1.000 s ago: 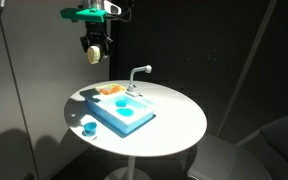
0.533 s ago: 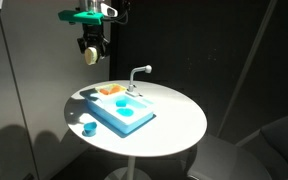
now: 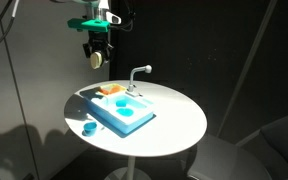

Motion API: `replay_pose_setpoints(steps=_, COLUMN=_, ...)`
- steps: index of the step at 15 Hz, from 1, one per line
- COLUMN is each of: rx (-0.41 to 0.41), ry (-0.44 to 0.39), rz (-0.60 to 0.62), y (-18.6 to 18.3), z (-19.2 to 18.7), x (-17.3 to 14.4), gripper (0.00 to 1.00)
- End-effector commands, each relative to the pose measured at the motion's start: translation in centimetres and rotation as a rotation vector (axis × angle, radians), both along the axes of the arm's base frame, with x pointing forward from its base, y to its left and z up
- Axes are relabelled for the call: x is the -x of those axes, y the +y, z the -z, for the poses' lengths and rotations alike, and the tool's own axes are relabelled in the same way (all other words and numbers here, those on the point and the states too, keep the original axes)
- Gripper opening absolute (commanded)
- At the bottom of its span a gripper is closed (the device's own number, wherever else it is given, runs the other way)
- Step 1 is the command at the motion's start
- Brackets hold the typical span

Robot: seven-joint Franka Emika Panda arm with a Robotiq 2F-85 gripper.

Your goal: Remove the bottle from the sink and put it on the dish rack

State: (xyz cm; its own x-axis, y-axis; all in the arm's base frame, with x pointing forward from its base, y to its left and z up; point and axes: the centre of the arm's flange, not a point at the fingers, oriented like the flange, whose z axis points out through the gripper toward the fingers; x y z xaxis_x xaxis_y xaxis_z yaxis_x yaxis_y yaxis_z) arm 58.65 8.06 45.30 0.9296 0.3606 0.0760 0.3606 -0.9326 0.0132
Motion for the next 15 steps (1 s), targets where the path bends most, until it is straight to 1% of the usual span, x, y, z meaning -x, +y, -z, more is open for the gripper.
replay_pose_setpoints(steps=1, rx=0.019, ry=0.000, rz=-0.049, y=0.3, z=0.5, x=-2.5, gripper=0.05)
replay_pose_setpoints(steps=5, rx=0.015, ry=-0.005, rz=-0.092, y=1.0, z=1.5, x=-4.0, gripper=0.05)
replay_pose_setpoints(steps=15, rx=-0.016, ry=-0.065, rz=-0.169, y=2.2, z=3.3, x=-8.5, gripper=0.05)
